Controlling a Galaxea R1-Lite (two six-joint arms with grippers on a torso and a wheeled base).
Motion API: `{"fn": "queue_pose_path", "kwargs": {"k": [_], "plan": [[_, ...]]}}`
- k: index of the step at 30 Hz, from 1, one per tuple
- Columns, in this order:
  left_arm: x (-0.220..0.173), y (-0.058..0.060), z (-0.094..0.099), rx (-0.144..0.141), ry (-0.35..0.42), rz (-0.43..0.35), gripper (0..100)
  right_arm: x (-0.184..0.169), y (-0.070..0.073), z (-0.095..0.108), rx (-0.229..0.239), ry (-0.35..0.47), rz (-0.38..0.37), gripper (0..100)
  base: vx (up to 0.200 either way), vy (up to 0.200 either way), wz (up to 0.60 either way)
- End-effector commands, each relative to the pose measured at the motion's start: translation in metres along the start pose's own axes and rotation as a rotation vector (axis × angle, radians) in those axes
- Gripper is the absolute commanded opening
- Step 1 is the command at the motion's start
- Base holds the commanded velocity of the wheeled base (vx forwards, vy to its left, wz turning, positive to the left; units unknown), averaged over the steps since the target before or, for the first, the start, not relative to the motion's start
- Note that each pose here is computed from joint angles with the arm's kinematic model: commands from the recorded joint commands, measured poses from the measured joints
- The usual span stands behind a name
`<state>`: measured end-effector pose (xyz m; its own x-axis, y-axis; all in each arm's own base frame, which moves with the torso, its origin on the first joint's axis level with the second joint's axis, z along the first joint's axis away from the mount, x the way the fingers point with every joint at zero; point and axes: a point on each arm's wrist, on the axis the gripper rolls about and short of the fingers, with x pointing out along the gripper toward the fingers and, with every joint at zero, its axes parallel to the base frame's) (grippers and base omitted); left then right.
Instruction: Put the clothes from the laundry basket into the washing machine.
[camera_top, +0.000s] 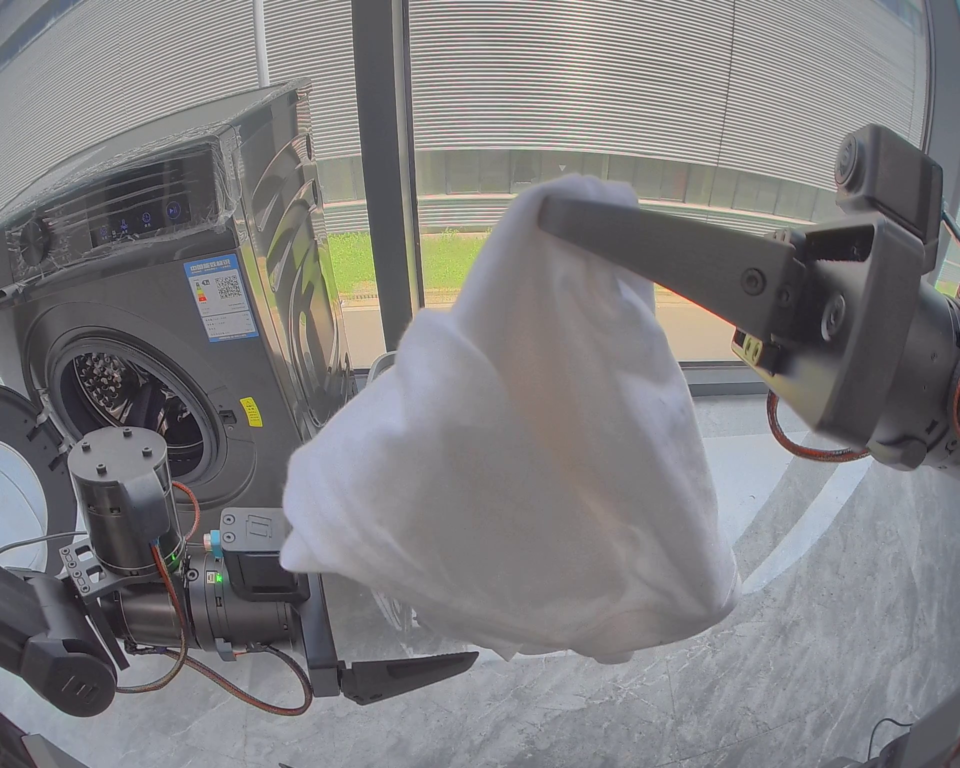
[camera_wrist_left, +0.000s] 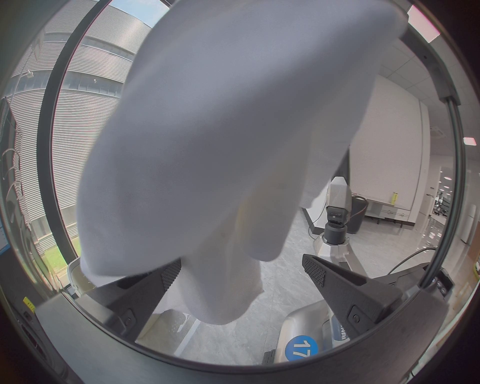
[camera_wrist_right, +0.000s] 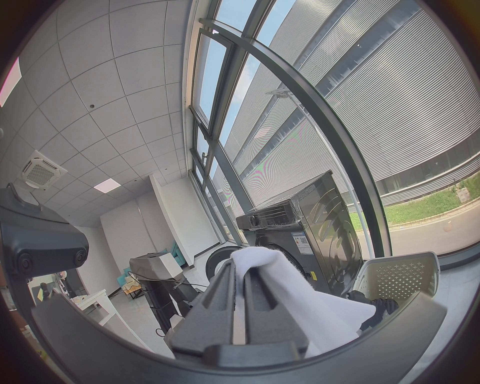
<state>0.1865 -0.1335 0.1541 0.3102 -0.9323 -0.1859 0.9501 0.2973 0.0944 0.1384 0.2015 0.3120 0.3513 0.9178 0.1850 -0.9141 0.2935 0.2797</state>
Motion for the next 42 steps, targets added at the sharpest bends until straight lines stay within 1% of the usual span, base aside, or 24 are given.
{"fn": "queue_pose_path", "kwargs": {"k": [1, 4, 8, 9, 13, 19, 22, 23, 29, 34, 35, 36, 37, 38, 39, 40, 41, 42], "plan": [[-0.001, 0.010, -0.005, -0.014, 0.022, 0.059, 100, -0.001, 0.003, 0.000, 0.002, -0.001, 0.009, 0, 0.000, 0.000, 0.00], [-0.001, 0.010, -0.006, -0.018, 0.023, 0.058, 100, -0.002, 0.004, 0.001, 0.001, -0.005, 0.013, 0, 0.000, 0.000, 0.00], [0.001, 0.009, -0.004, -0.011, 0.010, 0.041, 100, -0.001, 0.006, 0.001, 0.003, -0.002, 0.022, 0, 0.000, 0.000, 0.00], [0.005, 0.007, -0.005, -0.007, 0.007, 0.024, 100, -0.001, 0.006, 0.000, 0.003, -0.002, 0.023, 0, 0.000, 0.000, 0.00], [0.012, 0.007, -0.006, -0.006, 0.004, 0.006, 100, -0.001, 0.007, 0.001, 0.003, -0.003, 0.025, 0, 0.000, 0.000, 0.00], [0.014, 0.008, -0.007, -0.009, 0.007, 0.004, 100, -0.001, 0.007, 0.001, 0.003, -0.004, 0.026, 0, 0.000, 0.000, 0.00], [0.014, 0.007, -0.007, -0.005, 0.008, 0.002, 100, -0.001, 0.007, 0.001, 0.003, -0.004, 0.026, 0, 0.000, 0.000, 0.00], [0.014, 0.007, -0.007, -0.003, 0.006, 0.002, 0, -0.001, 0.007, 0.001, 0.004, -0.004, 0.026, 0, 0.000, 0.000, 0.00], [0.018, 0.011, -0.005, -0.007, 0.002, 0.005, 0, -0.001, 0.007, 0.002, 0.004, -0.007, 0.027, 0, 0.000, 0.000, 0.00], [0.018, 0.011, -0.003, 0.002, -0.007, 0.006, 0, -0.001, 0.008, 0.003, 0.003, -0.012, 0.027, 0, 0.000, 0.000, 0.00], [0.017, 0.011, -0.001, 0.007, -0.012, 0.007, 0, -0.002, 0.006, 0.003, 0.002, -0.014, 0.016, 0, 0.000, 0.000, 0.00], [0.016, 0.010, 0.000, 0.010, -0.018, 0.008, 0, -0.002, 0.003, 0.003, 0.001, -0.019, -0.011, 0, 0.000, 0.000, 0.00], [0.016, 0.010, 0.000, 0.010, -0.018, 0.008, 0, -0.002, 0.003, 0.003, 0.001, -0.019, -0.011, 0, 0.000, 0.000, 0.00], [0.012, 0.008, 0.005, 0.029, -0.042, 0.014, 0, -0.004, -0.013, 0.004, -0.007, -0.034, -0.105, 0, 0.000, 0.000, 0.00], [0.011, 0.008, 0.006, 0.031, -0.046, 0.014, 0, -0.005, -0.016, 0.005, -0.009, -0.038, -0.122, 0, 0.000, 0.000, 0.00], [0.006, 0.005, 0.011, 0.040, -0.066, 0.018, 0, -0.007, -0.041, 0.006, -0.019, -0.043, -0.219, 0, 0.000, 0.000, 0.00], [0.003, 0.003, 0.015, 0.044, -0.079, 0.021, 0, -0.009, -0.055, 0.006, -0.022, -0.042, -0.274, 0, 0.000, 0.000, 0.00], [0.000, 0.001, 0.018, 0.046, -0.091, 0.024, 0, -0.011, -0.066, 0.007, -0.025, -0.045, -0.317, 0, 0.000, 0.000, 0.00]]}}
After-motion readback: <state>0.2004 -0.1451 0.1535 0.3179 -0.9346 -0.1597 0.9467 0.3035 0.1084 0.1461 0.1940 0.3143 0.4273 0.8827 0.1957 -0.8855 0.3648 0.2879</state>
